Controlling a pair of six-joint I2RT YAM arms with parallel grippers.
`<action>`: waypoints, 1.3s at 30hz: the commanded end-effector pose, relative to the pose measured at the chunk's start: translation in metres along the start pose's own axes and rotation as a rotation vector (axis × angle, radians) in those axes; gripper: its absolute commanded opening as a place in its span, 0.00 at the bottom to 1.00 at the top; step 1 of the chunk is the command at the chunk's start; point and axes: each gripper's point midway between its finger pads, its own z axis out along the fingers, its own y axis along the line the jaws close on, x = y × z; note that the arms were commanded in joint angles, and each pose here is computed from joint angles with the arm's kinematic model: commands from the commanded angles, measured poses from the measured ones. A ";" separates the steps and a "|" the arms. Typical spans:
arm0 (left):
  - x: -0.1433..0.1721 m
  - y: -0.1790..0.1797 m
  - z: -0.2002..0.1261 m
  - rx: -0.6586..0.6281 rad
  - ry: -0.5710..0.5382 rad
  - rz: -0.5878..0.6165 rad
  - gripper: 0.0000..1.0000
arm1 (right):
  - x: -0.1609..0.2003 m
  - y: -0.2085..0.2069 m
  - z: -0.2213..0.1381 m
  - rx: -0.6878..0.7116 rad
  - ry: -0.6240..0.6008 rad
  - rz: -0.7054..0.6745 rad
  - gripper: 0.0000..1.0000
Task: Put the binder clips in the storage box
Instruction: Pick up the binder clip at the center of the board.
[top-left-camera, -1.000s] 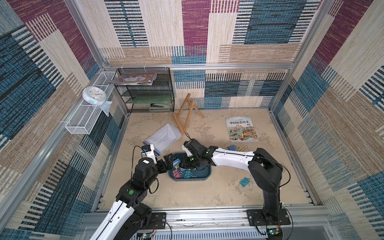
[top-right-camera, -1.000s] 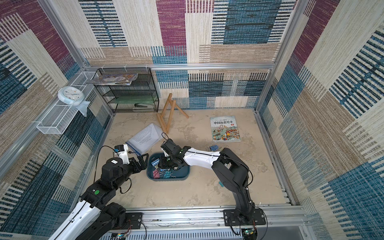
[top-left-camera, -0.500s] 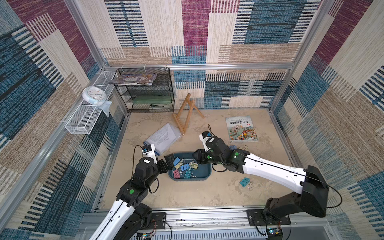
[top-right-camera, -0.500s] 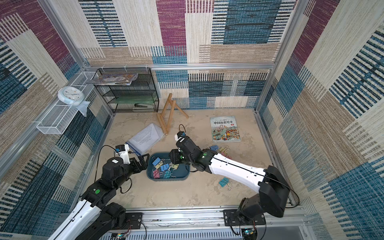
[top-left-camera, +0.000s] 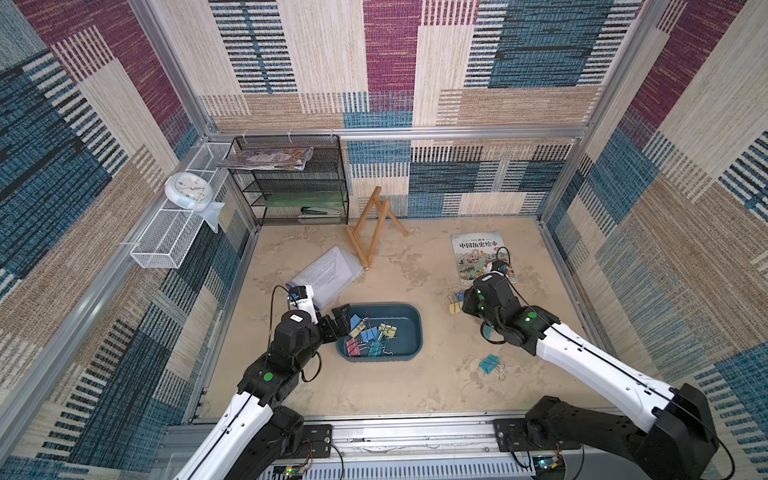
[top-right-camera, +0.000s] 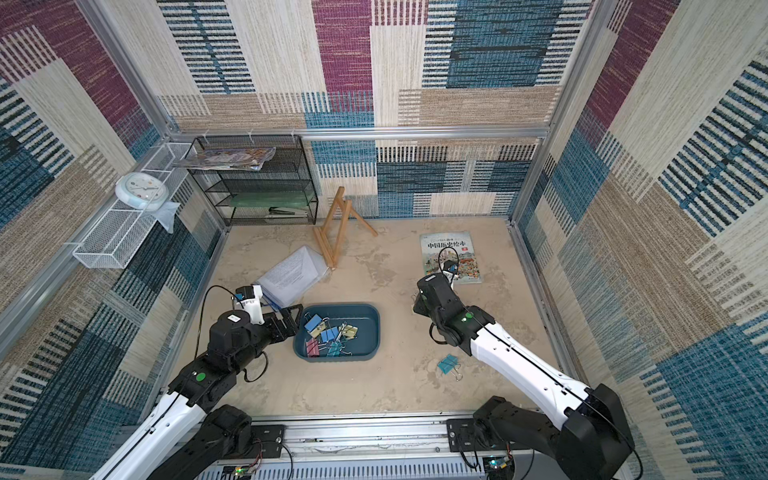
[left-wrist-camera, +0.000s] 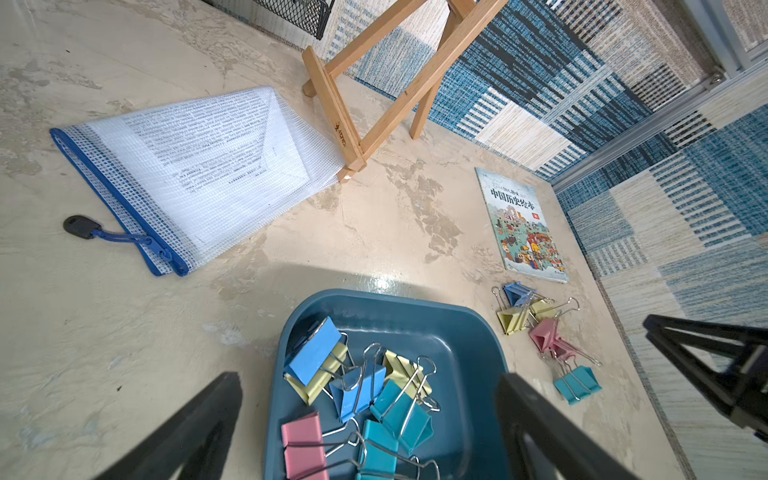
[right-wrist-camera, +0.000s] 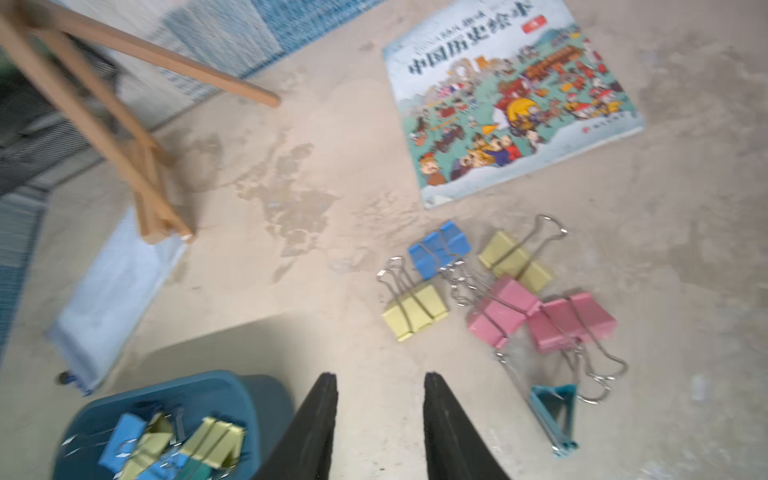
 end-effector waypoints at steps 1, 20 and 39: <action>-0.007 -0.005 -0.002 0.018 -0.018 0.004 0.99 | 0.015 -0.033 0.007 0.170 0.069 -0.006 0.38; 0.000 0.000 -0.001 0.008 -0.008 0.010 0.99 | 0.053 -0.069 0.019 0.090 0.127 0.123 0.41; 0.002 0.001 0.001 0.006 -0.002 -0.002 0.99 | 0.065 -0.089 0.029 0.186 0.143 0.067 0.15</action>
